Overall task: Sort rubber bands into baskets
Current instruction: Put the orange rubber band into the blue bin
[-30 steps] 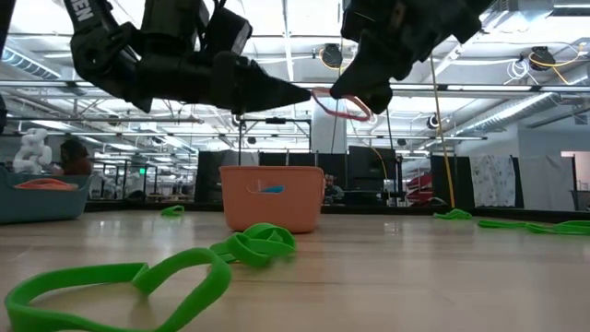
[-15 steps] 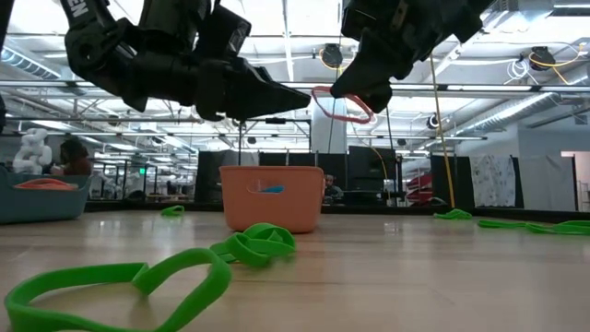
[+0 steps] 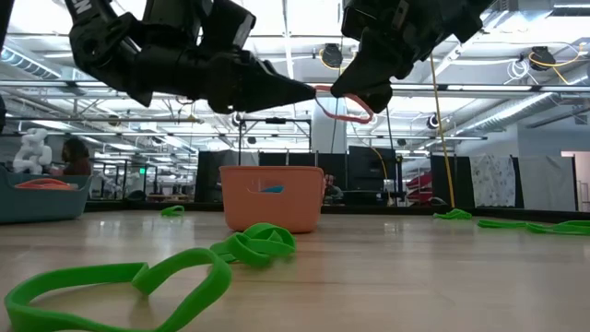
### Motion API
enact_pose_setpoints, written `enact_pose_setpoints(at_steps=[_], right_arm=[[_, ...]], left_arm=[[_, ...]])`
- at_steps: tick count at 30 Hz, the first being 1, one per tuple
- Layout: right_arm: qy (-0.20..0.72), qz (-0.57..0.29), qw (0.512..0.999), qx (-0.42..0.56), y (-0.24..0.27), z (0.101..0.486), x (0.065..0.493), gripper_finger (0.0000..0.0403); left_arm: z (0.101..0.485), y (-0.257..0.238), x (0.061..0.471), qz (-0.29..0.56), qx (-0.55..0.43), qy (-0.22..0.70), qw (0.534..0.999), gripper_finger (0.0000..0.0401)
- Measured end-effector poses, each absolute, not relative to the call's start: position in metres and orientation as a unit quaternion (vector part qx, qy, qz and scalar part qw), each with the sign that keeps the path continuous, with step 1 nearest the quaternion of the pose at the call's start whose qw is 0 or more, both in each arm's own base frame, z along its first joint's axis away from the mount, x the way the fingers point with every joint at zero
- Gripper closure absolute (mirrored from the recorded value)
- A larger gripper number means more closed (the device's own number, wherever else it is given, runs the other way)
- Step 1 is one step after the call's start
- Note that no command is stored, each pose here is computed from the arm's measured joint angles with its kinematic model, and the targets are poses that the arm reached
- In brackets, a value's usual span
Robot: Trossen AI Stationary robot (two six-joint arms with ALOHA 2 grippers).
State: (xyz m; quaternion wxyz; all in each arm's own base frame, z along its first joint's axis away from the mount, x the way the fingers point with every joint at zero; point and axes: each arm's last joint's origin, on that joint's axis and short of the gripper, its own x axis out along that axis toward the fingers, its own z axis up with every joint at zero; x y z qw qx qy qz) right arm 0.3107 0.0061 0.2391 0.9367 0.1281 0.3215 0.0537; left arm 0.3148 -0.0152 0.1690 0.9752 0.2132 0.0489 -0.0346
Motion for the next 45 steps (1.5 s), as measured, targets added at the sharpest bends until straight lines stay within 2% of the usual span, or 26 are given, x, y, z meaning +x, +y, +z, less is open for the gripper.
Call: enact_pose_setpoints(at_steps=[28,36,43,45], right_arm=[[0.317,0.053,0.939,0.124,0.006,0.24,0.311,0.0403],[0.305,0.056,0.943,0.12,0.006,0.242,0.313,0.0403],[0.305,0.056,0.943,0.12,0.006,0.242,0.313,0.0403],[0.305,0.057,0.943,0.118,0.006,0.242,0.313,0.0403]], left_arm=[[0.175,-0.016,0.325,-0.052,0.212,0.074,0.973,0.0232],[0.175,-0.016,0.325,-0.052,0.212,0.073,0.973,0.0292],[0.175,-0.016,0.325,-0.052,0.212,0.073,0.973,0.0379],[0.175,-0.016,0.325,-0.052,0.212,0.073,0.973,0.0392]])
